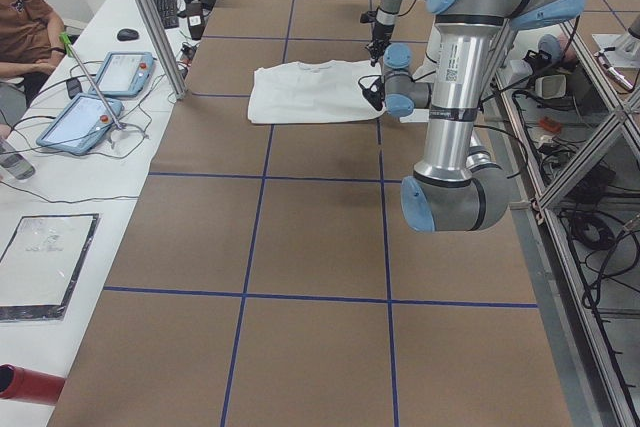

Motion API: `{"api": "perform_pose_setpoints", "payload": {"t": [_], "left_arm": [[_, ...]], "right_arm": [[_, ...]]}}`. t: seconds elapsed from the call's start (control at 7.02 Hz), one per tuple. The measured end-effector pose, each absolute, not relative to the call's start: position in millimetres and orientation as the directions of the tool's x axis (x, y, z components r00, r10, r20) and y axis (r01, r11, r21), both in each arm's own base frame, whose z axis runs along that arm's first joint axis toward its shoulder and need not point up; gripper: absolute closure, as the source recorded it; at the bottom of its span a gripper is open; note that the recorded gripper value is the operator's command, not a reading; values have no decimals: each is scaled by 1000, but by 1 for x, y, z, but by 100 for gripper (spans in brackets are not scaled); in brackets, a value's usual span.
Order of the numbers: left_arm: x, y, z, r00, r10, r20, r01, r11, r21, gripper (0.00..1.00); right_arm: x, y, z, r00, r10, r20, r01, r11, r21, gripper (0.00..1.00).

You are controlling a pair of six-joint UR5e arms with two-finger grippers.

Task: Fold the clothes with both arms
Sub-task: 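Grasp the near shirt edge with both grippers, then lift the near edge and fold it away from the robot with both grippers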

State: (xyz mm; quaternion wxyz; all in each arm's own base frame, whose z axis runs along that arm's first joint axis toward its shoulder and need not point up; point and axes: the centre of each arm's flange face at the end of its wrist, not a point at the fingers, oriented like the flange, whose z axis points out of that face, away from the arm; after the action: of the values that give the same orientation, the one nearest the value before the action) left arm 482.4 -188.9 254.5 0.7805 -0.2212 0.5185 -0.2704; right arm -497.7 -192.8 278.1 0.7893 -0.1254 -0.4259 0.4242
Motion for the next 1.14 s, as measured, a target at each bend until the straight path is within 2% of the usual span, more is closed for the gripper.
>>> {"api": "perform_pose_setpoints", "payload": {"t": [0.28,0.57,0.85,1.14], "left_arm": [[457,-167,220,314,-665,-678,157,740,-654,100],[429,-182,200,269,-666,-695,161,743,-649,100],[406,-245,178,235,-546,-804,209,836,-506,100],[401,-338,171,272,-427,-862,278,893,-355,100]], "right_arm": [[-462,-183,244,282,789,546,-540,601,-589,100],[-414,-205,210,216,810,546,-530,567,-631,100],[-384,-273,195,160,838,522,-538,517,-666,100],[-394,-363,189,162,822,546,-573,529,-626,100]]}}
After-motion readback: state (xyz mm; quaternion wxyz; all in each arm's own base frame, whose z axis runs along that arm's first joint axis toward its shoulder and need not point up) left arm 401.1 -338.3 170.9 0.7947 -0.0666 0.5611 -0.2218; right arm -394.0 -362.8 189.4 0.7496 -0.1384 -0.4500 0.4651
